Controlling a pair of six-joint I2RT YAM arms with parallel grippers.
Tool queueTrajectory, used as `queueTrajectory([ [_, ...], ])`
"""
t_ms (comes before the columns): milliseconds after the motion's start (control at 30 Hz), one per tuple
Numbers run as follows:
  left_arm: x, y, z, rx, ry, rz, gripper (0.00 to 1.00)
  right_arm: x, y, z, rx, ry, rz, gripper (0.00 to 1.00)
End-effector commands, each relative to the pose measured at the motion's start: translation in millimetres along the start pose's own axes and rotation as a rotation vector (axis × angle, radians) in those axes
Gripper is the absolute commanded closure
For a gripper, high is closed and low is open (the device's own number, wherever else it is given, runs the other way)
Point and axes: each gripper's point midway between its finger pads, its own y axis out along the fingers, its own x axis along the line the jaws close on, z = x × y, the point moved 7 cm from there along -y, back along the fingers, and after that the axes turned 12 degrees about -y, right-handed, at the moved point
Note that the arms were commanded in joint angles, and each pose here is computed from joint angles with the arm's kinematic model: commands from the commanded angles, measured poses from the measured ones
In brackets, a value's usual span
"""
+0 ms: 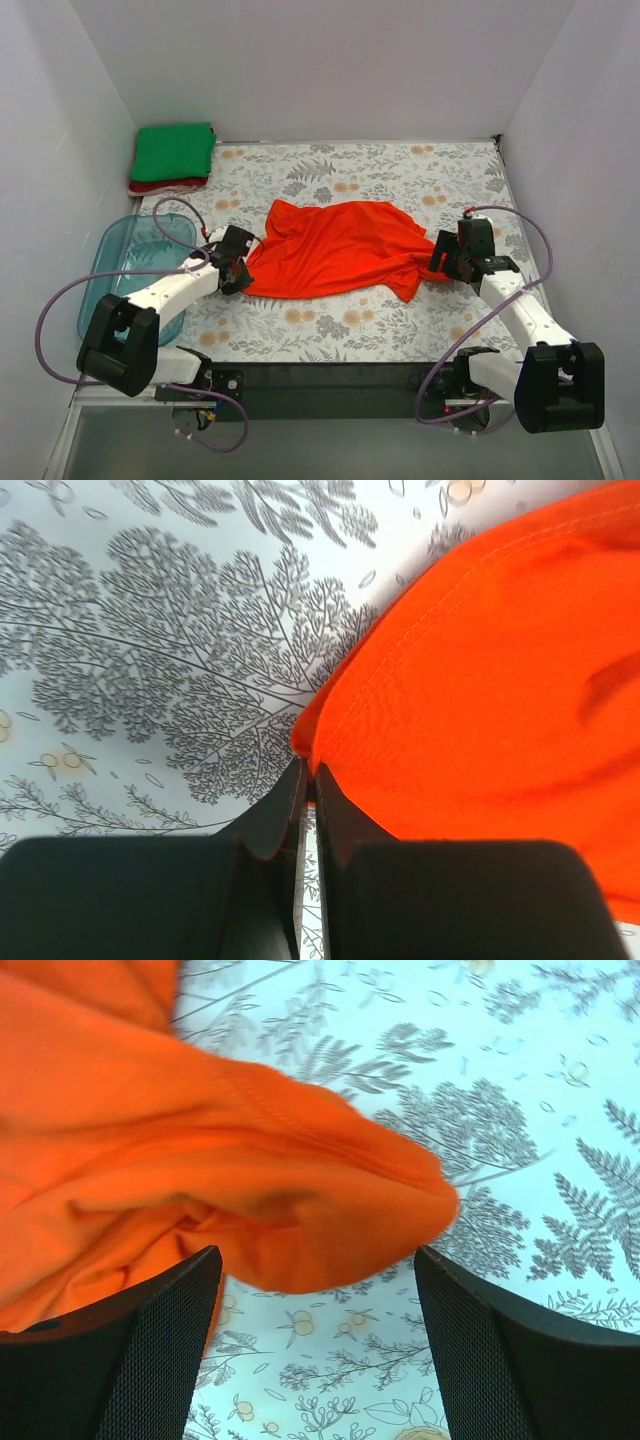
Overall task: Fold and stack the t-shirts
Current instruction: Flatten the tshirt out
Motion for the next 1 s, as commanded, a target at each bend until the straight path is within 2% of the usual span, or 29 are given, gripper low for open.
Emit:
queueTrajectory([
  [0, 1, -10, -19, -0.091, -0.087, 0.044, 1.0, -6, -3, 7, 0.011, 0.163, -0.06, 0.15],
  [233, 2, -17, -29, -0.109, -0.141, 0.099, 1.0, -17, 11, 18, 0.017, 0.359, -0.138, 0.16],
  [333, 2, -19, -31, -0.116, -0.151, 0.108, 1.0, -14, 19, 13, -0.037, 0.401, -0.2, 0.2],
  [400, 3, -21, -33, -0.128, -0.158, 0.118, 1.0, -13, 23, 7, -0.076, 0.41, -0.22, 0.32],
  [433, 4, -21, -34, -0.133, -0.163, 0.117, 1.0, -12, 25, 4, -0.075, 0.419, -0.233, 0.41],
  [467, 4, -22, -37, -0.142, -0.169, 0.123, 1.0, -13, 23, -10, -0.108, 0.416, -0.238, 0.68],
  [500, 4, -23, -40, -0.151, -0.177, 0.124, 1.0, -13, 21, -19, -0.124, 0.413, -0.242, 0.84],
  [533, 7, -23, -45, -0.165, -0.191, 0.114, 1.0, -15, 20, -31, -0.144, 0.402, -0.244, 0.94],
  [567, 8, -25, -49, -0.181, -0.206, 0.119, 1.0, -17, 17, -44, -0.174, 0.395, -0.238, 0.99],
  [600, 10, -26, -52, -0.19, -0.216, 0.116, 1.0, -20, 6, -74, -0.247, 0.381, -0.237, 0.99],
  [667, 15, -29, -60, -0.231, -0.237, 0.109, 1.0, -23, 1, -98, -0.288, 0.346, -0.229, 0.99],
  [700, 15, -30, -63, -0.248, -0.236, 0.106, 1.0, -26, -12, -131, -0.355, 0.32, -0.224, 0.99],
  [733, 17, -30, -66, -0.261, -0.225, 0.098, 1.0, -25, 0, -128, -0.256, 0.305, -0.2, 0.99],
  [800, 17, -30, -69, -0.277, -0.214, 0.084, 1.0, -28, -4, -164, -0.254, 0.233, -0.188, 0.99],
  [833, 16, -30, -70, -0.278, -0.202, 0.082, 1.0, -25, 13, -162, -0.178, 0.216, -0.2, 0.99],
  [900, 14, -28, -69, -0.267, -0.199, 0.096, 1.0, -21, 18, -182, -0.178, 0.174, -0.22, 0.96],
  [967, 14, -27, -67, -0.259, -0.195, 0.099, 1.0, -16, 38, -180, -0.095, 0.16, -0.253, 0.99],
])
